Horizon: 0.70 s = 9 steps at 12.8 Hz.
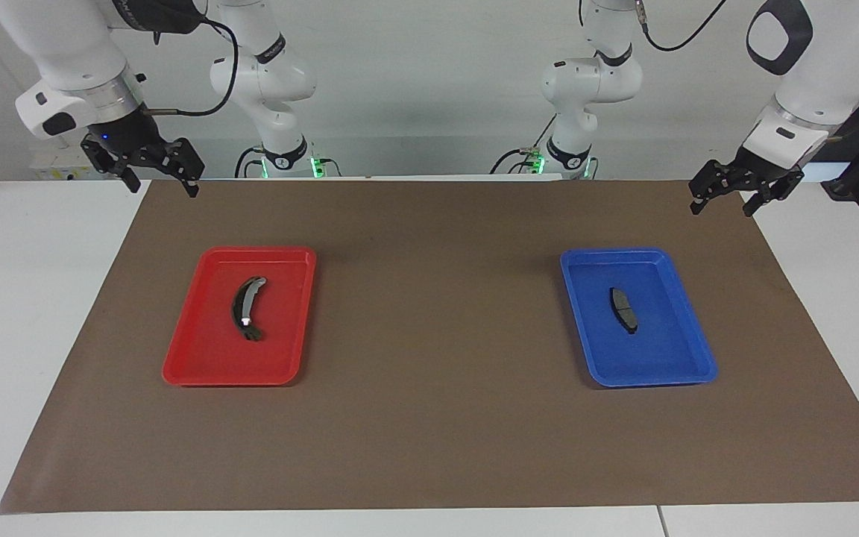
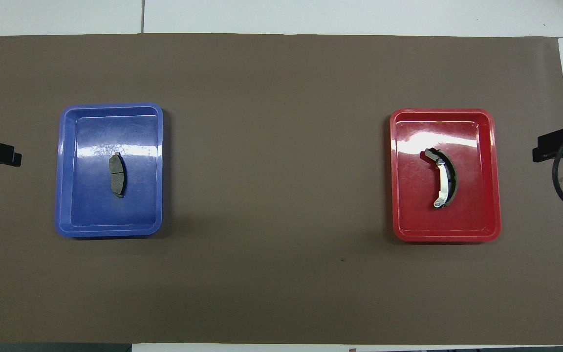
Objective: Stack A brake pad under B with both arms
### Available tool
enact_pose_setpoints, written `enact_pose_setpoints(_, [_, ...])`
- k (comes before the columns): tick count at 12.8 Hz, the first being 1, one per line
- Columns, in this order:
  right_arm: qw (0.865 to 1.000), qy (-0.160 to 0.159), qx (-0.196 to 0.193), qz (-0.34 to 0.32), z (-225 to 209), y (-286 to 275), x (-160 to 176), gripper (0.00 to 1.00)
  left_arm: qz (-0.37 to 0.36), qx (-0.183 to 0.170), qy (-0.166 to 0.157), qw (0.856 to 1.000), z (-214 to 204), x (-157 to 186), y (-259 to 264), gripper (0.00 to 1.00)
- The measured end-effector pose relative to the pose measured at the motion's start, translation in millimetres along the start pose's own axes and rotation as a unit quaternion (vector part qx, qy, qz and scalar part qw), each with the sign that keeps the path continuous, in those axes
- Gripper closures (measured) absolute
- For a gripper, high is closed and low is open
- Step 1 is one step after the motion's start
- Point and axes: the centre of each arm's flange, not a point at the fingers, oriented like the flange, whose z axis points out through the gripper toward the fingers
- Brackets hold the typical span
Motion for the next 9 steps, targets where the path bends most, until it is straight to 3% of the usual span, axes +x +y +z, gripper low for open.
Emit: enact_pose_setpoints(9, [1.0,0.0,0.0,0.0,0.0,0.1,0.0,0.0,-0.004,0.0,0.0,1.0,-1.0,-1.3,-4.2,0.0])
